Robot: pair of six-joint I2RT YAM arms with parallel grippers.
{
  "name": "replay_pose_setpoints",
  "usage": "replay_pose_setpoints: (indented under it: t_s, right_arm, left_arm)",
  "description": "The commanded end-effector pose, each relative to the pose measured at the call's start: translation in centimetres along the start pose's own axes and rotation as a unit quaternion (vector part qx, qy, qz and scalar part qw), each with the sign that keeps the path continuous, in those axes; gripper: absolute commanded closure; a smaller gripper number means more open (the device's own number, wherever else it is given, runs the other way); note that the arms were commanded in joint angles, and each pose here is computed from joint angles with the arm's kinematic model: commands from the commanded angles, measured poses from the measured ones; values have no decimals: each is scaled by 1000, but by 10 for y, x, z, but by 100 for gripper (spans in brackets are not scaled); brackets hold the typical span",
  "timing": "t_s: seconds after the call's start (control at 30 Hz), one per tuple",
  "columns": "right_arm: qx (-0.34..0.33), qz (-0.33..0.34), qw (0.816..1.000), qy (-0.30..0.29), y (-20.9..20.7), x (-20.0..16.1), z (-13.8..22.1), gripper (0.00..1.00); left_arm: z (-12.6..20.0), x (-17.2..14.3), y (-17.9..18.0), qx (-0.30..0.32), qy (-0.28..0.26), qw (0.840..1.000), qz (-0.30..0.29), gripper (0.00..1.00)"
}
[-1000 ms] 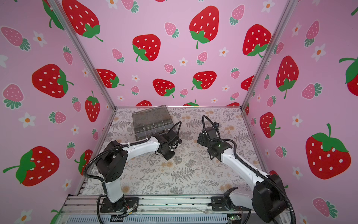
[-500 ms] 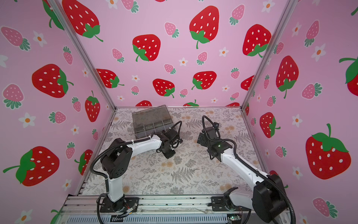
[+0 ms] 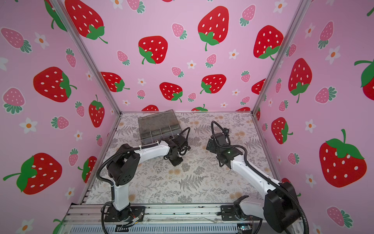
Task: Sort the screws and nuts into containers
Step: Pick up the screw at the center of the table.
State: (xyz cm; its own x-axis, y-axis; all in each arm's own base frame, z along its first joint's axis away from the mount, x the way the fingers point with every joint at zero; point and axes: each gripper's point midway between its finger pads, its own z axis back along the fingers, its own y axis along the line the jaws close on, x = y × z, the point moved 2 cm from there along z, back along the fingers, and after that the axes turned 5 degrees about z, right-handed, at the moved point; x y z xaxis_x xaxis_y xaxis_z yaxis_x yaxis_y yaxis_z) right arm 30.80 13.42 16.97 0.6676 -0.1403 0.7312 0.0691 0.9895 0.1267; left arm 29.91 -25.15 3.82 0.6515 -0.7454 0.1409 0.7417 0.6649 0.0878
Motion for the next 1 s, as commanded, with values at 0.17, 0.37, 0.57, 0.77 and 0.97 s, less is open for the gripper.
replay_pose_setpoints:
  t_s: [0.17,0.37,0.57,0.77,0.97]
  right_arm:
    - [-32,-17,999,-8,-16,1,8,0]
    - [-43,-25,999,-18,-22,4,13,0]
    - [-43,-28,998,-22,-23,5,15,0]
    - [-46,-30,998,-21,-25,3,15,0]
    - [-42,-31,998,-25,-23,6,15,0]
  left_arm:
    - [-7,-15,2,-13,40,999,2,71]
    - [-13,-17,-2,-24,54,998,3,75]
    - [-17,-16,-5,-34,58,998,3,81]
    - [-21,-19,-4,-29,71,997,4,93]
    - [-19,-20,-3,-25,74,997,6,98]
